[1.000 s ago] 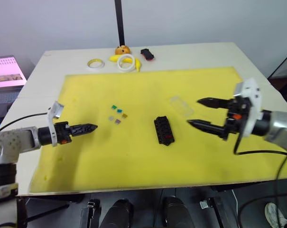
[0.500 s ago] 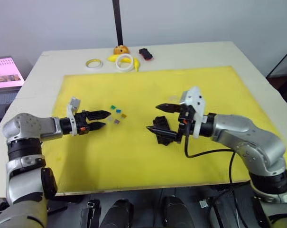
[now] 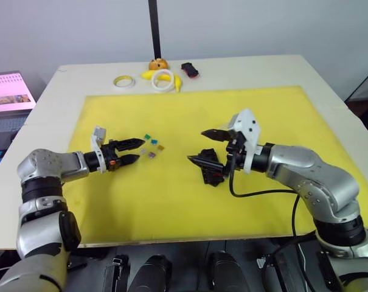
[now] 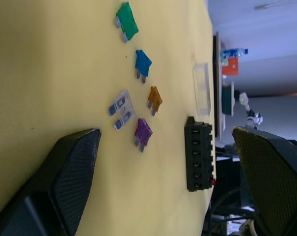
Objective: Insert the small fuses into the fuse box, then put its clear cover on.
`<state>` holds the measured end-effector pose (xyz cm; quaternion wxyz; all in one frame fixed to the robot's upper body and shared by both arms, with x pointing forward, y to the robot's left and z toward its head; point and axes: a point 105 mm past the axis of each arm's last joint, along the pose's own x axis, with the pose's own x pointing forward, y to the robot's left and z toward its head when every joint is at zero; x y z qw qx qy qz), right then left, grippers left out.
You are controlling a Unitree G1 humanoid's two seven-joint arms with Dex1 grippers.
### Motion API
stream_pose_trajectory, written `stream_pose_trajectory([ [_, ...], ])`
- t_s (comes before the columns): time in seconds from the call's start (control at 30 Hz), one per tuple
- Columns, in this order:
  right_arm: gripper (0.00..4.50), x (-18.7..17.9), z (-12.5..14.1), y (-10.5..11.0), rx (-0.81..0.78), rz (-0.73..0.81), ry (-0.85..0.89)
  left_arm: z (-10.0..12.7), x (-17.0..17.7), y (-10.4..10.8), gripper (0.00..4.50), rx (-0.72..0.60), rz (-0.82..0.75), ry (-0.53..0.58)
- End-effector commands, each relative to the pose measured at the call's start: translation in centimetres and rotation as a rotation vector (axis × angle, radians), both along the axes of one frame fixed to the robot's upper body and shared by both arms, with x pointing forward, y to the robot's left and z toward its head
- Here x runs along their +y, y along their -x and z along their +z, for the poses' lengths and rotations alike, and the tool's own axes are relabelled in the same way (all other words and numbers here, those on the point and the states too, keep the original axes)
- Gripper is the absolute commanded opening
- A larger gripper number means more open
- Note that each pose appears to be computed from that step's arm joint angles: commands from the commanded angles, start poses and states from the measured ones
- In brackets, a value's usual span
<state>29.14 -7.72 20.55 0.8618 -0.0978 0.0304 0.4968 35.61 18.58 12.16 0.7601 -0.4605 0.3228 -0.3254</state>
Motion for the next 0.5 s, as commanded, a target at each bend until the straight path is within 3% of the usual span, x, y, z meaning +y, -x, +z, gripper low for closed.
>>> stream_pose_trajectory([
  [0.03, 4.45, -0.2, 1.3, 0.2, -0.050, -0.004, -0.007, 0.1, -0.2, -0.7, 4.50, -0.022, 0.028, 0.014],
  [0.5, 4.45, -0.1, 1.2, 0.0, -0.043, -0.022, -0.007, -0.6, -2.6, -1.4, 4.50, -0.024, -0.011, 0.043],
])
